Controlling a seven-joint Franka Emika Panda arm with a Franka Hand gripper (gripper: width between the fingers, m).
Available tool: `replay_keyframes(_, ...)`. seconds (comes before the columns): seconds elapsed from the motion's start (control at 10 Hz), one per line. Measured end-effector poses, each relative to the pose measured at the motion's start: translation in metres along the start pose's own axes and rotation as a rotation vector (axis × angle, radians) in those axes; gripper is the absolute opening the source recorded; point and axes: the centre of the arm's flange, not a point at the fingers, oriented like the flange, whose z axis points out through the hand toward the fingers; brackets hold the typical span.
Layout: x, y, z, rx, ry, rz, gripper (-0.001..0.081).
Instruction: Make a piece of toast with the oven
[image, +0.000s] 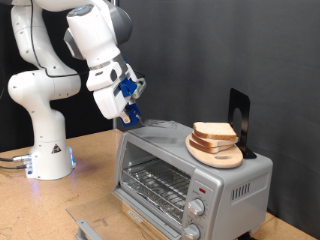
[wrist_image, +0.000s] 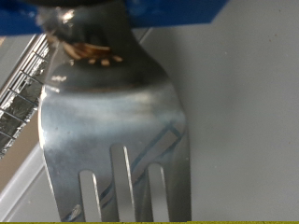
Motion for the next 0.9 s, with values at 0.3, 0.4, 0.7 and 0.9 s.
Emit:
replay_keyframes(0.3,0.000,-0.005,0.003,-0.005,0.004,0.001,0.0365)
replay_keyframes(0.4,0.000,-0.007,0.005,-0.009,0.004,0.006,0.0365)
replay_keyframes(0.7,0.001,-0.014,0.014,-0.026,0.012,0.022,0.0365)
replay_keyframes(0.9,0.002,-0.018,0.021,-0.025,0.018,0.027,0.0365)
